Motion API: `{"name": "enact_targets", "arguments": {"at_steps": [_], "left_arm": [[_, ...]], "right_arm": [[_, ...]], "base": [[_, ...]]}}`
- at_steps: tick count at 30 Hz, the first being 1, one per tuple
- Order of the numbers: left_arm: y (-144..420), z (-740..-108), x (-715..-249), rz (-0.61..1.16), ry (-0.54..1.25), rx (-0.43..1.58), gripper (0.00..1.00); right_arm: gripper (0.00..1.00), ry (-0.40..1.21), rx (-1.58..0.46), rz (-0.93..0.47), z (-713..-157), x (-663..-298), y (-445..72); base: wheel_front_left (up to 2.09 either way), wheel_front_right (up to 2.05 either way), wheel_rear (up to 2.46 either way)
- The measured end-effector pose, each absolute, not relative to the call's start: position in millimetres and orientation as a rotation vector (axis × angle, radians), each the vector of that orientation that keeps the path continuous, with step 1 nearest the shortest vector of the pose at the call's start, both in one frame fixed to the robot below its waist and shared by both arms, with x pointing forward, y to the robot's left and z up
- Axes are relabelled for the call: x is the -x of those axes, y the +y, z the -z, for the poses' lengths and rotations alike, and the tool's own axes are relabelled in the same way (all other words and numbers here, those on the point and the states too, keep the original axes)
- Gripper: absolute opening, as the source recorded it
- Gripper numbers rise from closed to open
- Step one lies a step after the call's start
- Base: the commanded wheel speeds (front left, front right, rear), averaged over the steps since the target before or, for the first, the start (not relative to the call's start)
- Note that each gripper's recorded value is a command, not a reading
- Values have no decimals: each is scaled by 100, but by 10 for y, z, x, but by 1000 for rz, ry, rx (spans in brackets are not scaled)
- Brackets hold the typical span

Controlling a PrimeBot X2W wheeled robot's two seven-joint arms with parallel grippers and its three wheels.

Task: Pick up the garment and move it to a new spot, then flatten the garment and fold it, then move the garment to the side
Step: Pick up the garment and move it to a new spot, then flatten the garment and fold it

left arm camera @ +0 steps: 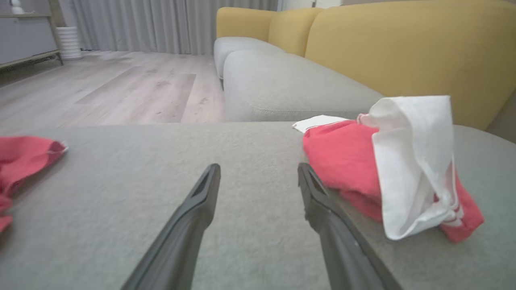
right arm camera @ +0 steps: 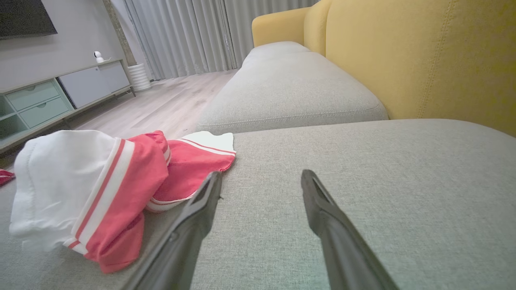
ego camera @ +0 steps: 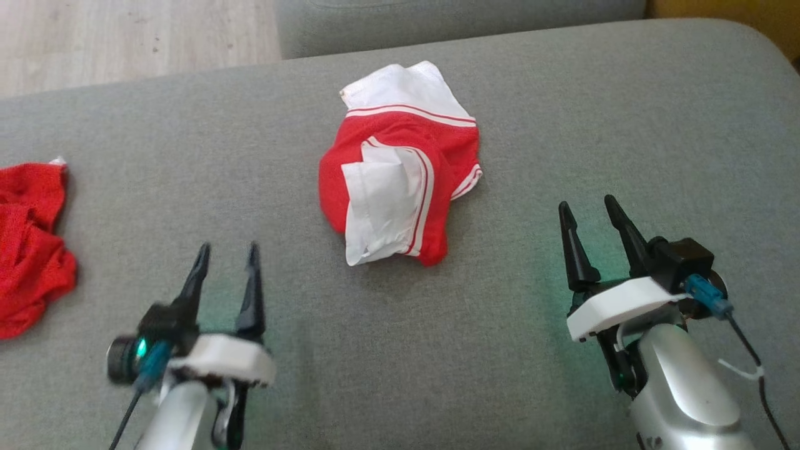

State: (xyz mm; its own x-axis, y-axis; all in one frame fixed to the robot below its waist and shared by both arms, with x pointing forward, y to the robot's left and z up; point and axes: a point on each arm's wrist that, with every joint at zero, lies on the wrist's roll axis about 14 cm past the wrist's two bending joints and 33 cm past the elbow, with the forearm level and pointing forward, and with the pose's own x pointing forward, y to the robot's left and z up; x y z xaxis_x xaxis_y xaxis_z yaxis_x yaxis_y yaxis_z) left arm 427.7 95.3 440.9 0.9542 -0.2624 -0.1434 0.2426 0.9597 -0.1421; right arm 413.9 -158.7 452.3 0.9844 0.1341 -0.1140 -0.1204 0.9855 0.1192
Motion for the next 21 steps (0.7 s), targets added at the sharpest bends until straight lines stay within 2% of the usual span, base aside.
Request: {"name": "enact_targets", "arguments": {"at_steps": [9, 21], "left_arm": [[1469, -4336, -3952, 76, 162, 152, 100], [1674, -4293, -3751, 13, 163, 161, 100]], "right_arm": [[100, 130, -121, -140, -4493, -4104, -1522], [100, 133, -123, -143, -4478, -4114, -1508]], "base": [[0, 0, 0], [0, 0, 0]]}}
